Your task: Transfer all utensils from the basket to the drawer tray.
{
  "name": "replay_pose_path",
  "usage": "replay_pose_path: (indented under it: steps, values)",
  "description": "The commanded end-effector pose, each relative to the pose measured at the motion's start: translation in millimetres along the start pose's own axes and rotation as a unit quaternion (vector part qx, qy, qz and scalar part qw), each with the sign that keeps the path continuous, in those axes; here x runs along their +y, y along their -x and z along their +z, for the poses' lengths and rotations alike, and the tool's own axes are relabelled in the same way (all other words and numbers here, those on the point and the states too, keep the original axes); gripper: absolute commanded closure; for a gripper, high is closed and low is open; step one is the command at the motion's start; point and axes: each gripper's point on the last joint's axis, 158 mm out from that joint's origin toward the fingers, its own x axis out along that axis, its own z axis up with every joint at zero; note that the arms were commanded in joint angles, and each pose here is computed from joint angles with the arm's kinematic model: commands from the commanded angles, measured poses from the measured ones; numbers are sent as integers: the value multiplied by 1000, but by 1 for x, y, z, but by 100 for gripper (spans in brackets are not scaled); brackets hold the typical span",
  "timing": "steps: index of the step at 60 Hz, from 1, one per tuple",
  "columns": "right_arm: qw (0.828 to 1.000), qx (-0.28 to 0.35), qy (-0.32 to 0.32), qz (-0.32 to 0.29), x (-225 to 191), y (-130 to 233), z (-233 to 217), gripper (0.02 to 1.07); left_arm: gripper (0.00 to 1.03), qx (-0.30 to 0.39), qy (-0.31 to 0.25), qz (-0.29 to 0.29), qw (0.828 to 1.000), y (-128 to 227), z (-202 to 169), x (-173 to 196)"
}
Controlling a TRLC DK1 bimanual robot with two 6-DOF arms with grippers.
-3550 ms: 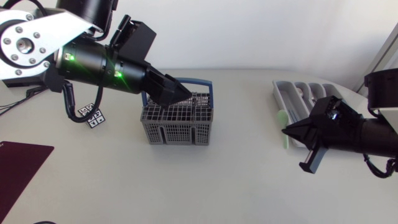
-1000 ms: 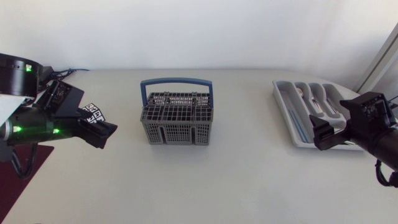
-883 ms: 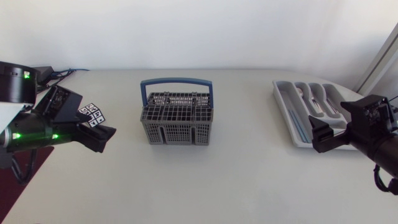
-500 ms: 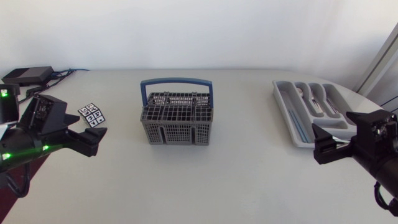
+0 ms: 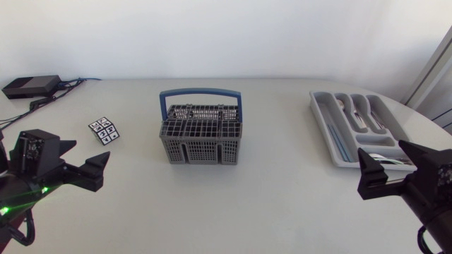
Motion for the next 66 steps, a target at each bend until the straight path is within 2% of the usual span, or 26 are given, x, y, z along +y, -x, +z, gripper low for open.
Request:
replay_pose_path:
  steps: [1,11,26,66]
  values:
    - [999,0,-32,-1,3,2,-11,6,5,-5,19,14,1000,1,-11,4]
    - [997,-24,-69,-4,5,8,-14,6,5,-4,24,25,999,0,-27,6]
    - [992,-55,-116,-4,8,12,-18,6,5,-36,43,37,998,7,-30,5]
    - [992,-55,-116,-4,8,12,-18,6,6,-140,117,54,982,30,-21,3]
